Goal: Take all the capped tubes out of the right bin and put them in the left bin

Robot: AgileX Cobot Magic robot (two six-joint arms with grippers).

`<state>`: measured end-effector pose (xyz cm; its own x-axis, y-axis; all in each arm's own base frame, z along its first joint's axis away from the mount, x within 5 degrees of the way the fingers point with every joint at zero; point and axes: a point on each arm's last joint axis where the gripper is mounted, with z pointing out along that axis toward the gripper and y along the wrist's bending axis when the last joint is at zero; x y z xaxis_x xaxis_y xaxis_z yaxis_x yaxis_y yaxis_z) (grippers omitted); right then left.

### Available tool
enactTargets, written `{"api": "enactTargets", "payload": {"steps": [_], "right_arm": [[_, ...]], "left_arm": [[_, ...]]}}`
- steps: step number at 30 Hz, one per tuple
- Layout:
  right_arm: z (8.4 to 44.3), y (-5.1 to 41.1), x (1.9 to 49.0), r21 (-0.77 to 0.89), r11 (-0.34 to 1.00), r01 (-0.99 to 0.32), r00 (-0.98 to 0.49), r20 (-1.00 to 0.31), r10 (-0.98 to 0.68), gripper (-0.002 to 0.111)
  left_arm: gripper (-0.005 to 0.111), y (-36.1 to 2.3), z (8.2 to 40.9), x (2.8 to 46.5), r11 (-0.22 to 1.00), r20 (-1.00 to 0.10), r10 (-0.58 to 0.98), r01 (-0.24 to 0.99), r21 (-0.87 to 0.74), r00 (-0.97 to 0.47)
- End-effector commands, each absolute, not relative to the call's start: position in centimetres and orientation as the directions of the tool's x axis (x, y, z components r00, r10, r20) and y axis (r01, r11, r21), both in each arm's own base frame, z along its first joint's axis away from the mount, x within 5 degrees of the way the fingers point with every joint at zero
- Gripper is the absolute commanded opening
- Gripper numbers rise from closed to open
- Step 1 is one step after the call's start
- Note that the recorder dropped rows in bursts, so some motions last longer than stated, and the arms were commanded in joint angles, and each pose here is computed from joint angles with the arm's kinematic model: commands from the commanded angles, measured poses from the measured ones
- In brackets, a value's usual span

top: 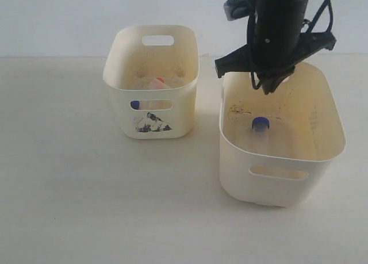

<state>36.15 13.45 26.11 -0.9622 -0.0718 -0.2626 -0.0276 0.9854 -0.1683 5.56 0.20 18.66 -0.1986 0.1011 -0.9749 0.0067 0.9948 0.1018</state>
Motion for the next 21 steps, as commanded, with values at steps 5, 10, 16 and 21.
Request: {"api": "enactTargets", "payload": {"steps": [5, 10, 16, 21], "right_arm": [[21.3, 14.5, 37.5, -0.123, 0.992, 0.024, -0.986, -0.164, 0.004, 0.069], [19.0, 15.0, 38.1, -0.109, 0.993, 0.047, -0.99, -0.136, 0.032, 0.057], [15.7, 15.3, 38.4, -0.13, 0.991, 0.044, -0.997, -0.064, 0.036, 0.056], [14.3, 15.3, 38.5, -0.149, 0.988, 0.035, -0.999, -0.026, 0.032, 0.066]], "left_arm": [[0.004, 0.2, 18.9, 5.6, 0.996, -0.98, 0.083, 0.004, 0.084, -0.179], [0.004, 0.2, 18.9, 5.6, 0.996, -0.98, 0.083, 0.004, 0.084, -0.179], [0.004, 0.2, 18.9, 5.6, 0.996, -0.98, 0.083, 0.004, 0.084, -0.179], [0.004, 0.2, 18.9, 5.6, 0.996, -0.98, 0.083, 0.004, 0.084, -0.179]]}}
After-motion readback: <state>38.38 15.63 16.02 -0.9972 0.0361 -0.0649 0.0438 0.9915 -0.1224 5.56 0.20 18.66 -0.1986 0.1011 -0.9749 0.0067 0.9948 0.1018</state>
